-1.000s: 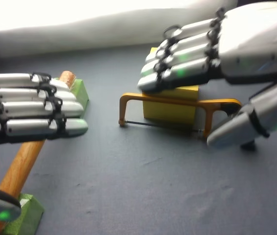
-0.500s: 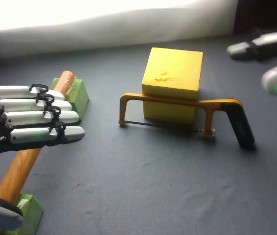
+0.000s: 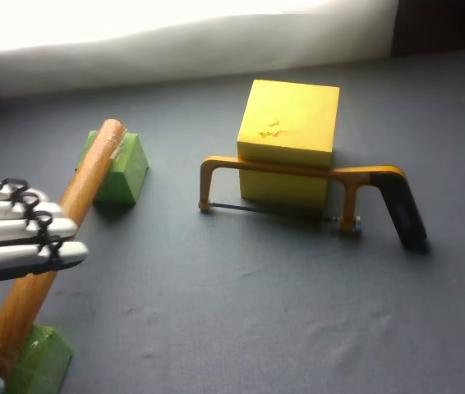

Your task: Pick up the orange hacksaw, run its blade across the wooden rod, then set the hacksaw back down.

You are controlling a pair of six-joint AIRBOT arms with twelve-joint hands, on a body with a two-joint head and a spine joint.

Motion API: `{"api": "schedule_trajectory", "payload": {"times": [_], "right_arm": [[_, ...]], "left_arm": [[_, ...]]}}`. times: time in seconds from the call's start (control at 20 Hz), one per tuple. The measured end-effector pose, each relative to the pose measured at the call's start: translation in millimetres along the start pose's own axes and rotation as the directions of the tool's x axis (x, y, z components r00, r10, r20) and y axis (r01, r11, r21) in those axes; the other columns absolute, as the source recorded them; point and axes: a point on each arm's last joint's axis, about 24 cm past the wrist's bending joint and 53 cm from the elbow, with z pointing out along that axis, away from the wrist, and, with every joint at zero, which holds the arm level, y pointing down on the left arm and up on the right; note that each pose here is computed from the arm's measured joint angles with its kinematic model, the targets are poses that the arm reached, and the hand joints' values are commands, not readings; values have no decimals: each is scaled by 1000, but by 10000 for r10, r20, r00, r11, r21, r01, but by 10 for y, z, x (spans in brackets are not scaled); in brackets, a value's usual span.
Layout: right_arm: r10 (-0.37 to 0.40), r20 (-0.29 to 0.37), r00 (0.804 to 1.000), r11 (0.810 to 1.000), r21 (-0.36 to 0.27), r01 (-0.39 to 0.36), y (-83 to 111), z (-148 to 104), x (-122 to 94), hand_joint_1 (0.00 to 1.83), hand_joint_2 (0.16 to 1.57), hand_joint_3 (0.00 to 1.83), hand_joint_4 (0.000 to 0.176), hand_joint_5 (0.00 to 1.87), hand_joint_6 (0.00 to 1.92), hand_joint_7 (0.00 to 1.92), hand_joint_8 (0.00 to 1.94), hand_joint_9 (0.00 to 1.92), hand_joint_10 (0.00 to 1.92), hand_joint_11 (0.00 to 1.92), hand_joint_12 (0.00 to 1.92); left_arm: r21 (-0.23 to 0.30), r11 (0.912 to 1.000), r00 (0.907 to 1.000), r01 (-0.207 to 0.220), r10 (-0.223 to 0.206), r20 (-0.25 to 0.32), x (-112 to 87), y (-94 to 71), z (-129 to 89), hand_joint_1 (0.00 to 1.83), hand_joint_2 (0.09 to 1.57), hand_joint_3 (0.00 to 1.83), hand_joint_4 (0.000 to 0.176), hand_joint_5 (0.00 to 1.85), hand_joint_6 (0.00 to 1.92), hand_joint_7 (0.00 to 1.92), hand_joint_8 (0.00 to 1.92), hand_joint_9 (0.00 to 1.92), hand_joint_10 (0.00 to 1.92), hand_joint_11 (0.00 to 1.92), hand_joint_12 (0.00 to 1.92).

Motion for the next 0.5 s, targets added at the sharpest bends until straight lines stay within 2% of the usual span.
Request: {"api": "schedule_trajectory", "payload": {"times": [0.05, 0.1, 0.15, 0.25, 0.35, 0.45, 0.5], "right_arm": [[25, -70, 10000, 10000, 66, -24, -23, 16, 27, 644, 1093, 0, 0, 35, 0, 47, 0, 65, 0, 0, 474], [665, -162, 9977, 9975, 236, -661, -76, 52, 76, 673, 1093, 0, 0, 28, 0, 44, 0, 59, 0, 0, 466], [1802, -225, 9834, 9827, 470, -1791, -146, 82, 131, 679, 1093, 0, 0, 27, 0, 43, 0, 57, 0, 0, 463], [2904, -275, 9565, 9549, 728, -2878, -203, 129, 226, 680, 1094, 0, 0, 26, 0, 43, 0, 57, 0, 0, 461], [3548, -138, 9348, 9329, 707, -3531, -201, 170, 228, 680, 1094, 0, 0, 26, 0, 43, 0, 57, 0, 0, 459], [3772, -12, 9261, 9249, 520, -3767, -284, 257, 128, 680, 1094, 0, 0, 26, 0, 43, 0, 57, 0, 0, 458], [4033, -2, 9151, 9144, 390, -4030, -336, 299, 98, 910, 1069, 0, 0, 60, 12, 49, 2, 66, 4, 0, 468]], "left_arm": [[-169, 9999, 9999, -33, 31, -118, 27, 40, -22, 0, 1134, 0, 0, 0, 0, 6, 0, 3, 0, 0, 197], [-369, 9993, 9993, -115, 103, -351, 82, 80, -59, 0, 1133, 0, 0, 0, 0, 10, 2, 4, 1, 0, 195], [-539, 9984, 9984, -169, 139, -556, 129, 115, -99, 0, 1133, 0, 0, 0, 0, 11, 2, 4, 1, 0, 193], [-977, 9950, 9968, -200, 122, -788, 181, 204, -156, 0, 1133, 0, 0, 0, 0, 11, 2, 4, 1, 0, 192], [-1297, 9915, 9964, -125, 15, -842, 196, 263, -184, 0, 1133, 0, 0, 0, 0, 11, 2, 4, 1, 0, 191], [-1364, 9907, 9964, -6, -110, -845, 202, 263, -194, 0, 1133, 0, 0, 0, 0, 11, 2, 4, 1, 0, 190], [-1347, 9909, 9963, -3, -114, -855, 206, 257, -192, 0, 1144, 3, 0, 10, 2, 23, 4, 20, 4, 0, 215]]}}
